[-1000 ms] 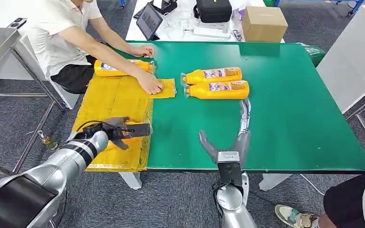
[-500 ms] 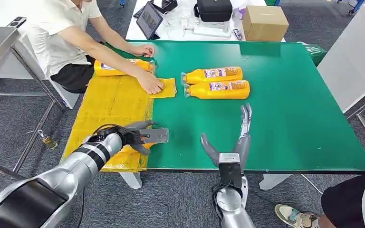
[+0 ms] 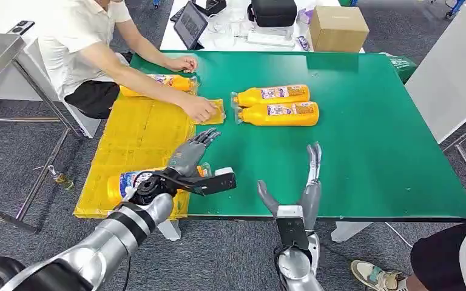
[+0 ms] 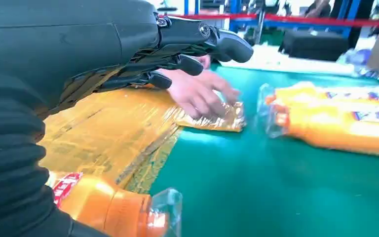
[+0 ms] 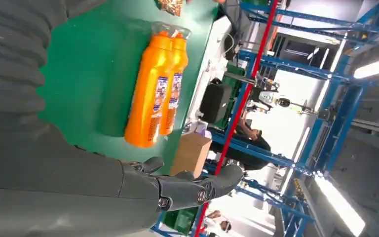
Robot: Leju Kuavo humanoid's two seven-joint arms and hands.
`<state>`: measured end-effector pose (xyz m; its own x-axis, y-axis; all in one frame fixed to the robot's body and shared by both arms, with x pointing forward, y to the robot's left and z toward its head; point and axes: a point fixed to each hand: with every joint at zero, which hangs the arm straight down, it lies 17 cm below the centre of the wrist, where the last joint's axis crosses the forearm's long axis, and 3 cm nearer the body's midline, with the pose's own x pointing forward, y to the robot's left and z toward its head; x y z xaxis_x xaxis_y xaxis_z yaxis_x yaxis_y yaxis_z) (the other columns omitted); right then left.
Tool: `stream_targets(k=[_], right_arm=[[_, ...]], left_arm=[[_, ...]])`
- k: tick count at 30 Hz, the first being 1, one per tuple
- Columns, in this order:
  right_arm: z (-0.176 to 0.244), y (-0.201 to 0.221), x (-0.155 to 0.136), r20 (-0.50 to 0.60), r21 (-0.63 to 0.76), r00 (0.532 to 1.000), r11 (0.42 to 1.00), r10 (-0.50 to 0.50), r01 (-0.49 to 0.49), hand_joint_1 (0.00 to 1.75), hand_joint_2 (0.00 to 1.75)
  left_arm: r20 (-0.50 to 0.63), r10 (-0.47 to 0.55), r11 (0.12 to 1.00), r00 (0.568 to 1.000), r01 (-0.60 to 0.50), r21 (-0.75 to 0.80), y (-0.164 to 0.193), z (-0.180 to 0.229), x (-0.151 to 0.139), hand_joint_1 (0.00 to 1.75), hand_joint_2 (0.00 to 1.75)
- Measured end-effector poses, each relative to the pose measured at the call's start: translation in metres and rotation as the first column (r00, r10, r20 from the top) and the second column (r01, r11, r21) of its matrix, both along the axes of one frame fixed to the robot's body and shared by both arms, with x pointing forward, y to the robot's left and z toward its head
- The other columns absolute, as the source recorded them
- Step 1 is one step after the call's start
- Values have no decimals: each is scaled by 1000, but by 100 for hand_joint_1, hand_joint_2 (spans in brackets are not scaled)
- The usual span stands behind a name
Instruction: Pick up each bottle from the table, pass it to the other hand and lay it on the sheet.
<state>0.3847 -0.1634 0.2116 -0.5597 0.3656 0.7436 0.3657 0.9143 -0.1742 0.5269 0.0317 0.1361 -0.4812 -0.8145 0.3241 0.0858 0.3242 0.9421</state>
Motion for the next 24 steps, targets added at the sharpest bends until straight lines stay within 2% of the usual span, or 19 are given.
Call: stream_targets(k=[3,6,8,10,16,17,18,21,22,24], right_arm=[[0,0,-2,3,-21,1000,1000,-5,5,0,175],[-1,3,-4,10,-85,1000,996,-12,13,0,175],[-5,8,-2,8,-214,1000,976,-28,29,0,175],[-14,5,1,2,-280,999,959,-44,43,0,175],[-27,-7,6,-22,-304,997,951,-72,62,0,175],[-28,-7,6,-20,-325,997,944,-74,64,0,175],[-28,-5,6,-10,-360,997,930,-78,70,0,175],[-26,-3,8,49,-538,993,835,-106,115,0,175],[-27,-6,12,64,-593,991,794,-120,134,0,175],[-31,-19,19,86,-685,984,708,-158,173,0,175]], left_arm=[[11,-29,998,1000,29,-53,-8,6,-11,0,175],[-11,-85,964,996,80,-254,-18,16,-33,0,175],[-59,-129,847,990,79,-525,-19,29,-55,0,175],[-88,-137,732,987,41,-680,-13,36,-69,0,175],[-82,-126,666,989,23,-746,-2,44,-84,0,175],[-106,-140,623,984,4,-783,0,45,-85,0,175],[-163,-163,542,973,-50,-839,3,41,-85,0,175],[-317,-246,193,916,-274,-942,19,25,-85,0,175],[-330,-250,135,910,-305,-943,23,21,-85,0,175],[-342,-237,85,909,-332,-940,31,16,-86,0,175]])
